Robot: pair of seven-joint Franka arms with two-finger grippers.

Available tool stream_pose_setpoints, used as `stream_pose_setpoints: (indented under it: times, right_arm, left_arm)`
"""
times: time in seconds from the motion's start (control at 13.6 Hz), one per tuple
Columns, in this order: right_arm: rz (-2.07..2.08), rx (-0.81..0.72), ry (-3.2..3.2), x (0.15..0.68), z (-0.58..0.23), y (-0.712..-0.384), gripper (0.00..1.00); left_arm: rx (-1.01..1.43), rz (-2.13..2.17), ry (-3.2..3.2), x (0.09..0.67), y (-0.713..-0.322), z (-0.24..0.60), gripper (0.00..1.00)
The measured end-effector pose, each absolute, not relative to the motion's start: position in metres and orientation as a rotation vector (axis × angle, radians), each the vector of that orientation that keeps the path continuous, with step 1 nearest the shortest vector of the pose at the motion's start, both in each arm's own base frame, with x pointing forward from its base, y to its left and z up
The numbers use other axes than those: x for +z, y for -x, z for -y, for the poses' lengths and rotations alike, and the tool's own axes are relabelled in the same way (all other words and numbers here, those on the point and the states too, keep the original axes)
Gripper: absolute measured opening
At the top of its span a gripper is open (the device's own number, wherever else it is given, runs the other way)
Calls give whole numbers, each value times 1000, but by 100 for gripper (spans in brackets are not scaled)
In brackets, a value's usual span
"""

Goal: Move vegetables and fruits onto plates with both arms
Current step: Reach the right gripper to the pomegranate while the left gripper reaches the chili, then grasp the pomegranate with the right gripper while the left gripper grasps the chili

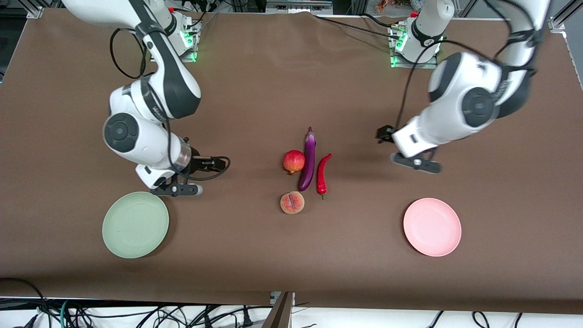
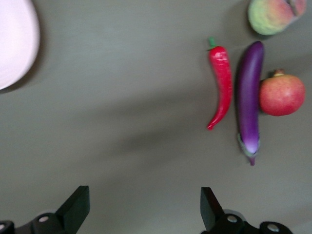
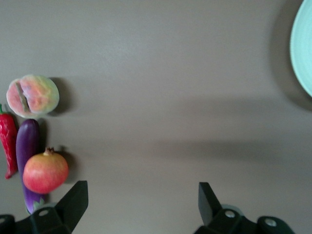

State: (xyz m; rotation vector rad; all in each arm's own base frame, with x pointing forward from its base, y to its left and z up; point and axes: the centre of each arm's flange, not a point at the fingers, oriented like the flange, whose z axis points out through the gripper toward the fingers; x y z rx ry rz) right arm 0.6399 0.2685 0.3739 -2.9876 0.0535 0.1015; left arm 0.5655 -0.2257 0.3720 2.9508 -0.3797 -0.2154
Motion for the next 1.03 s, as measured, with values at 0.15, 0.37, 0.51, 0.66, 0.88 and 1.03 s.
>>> stream_pose_setpoints:
  times: [0.15,0.37,0.51,0.66,0.88,1.03]
  right_arm:
    - [-68,78,2981,363,-286,-638,100]
    - [-69,77,2980,342,-311,-632,100]
    - [-68,87,2982,332,-315,-631,100]
    - [-62,82,2977,324,-320,-631,100]
    - [-69,132,2932,305,-344,-621,100]
    - [-65,148,2909,292,-361,-614,100]
  left_arm:
    - [-133,433,-2923,337,-556,256,100]
    - [-11,533,-2892,285,-539,299,100]
    - [66,638,-2885,253,-533,319,97]
    - [117,683,-2881,220,-529,330,93]
    - [144,690,-2879,190,-523,338,72]
    - [152,699,-2887,185,-516,348,65]
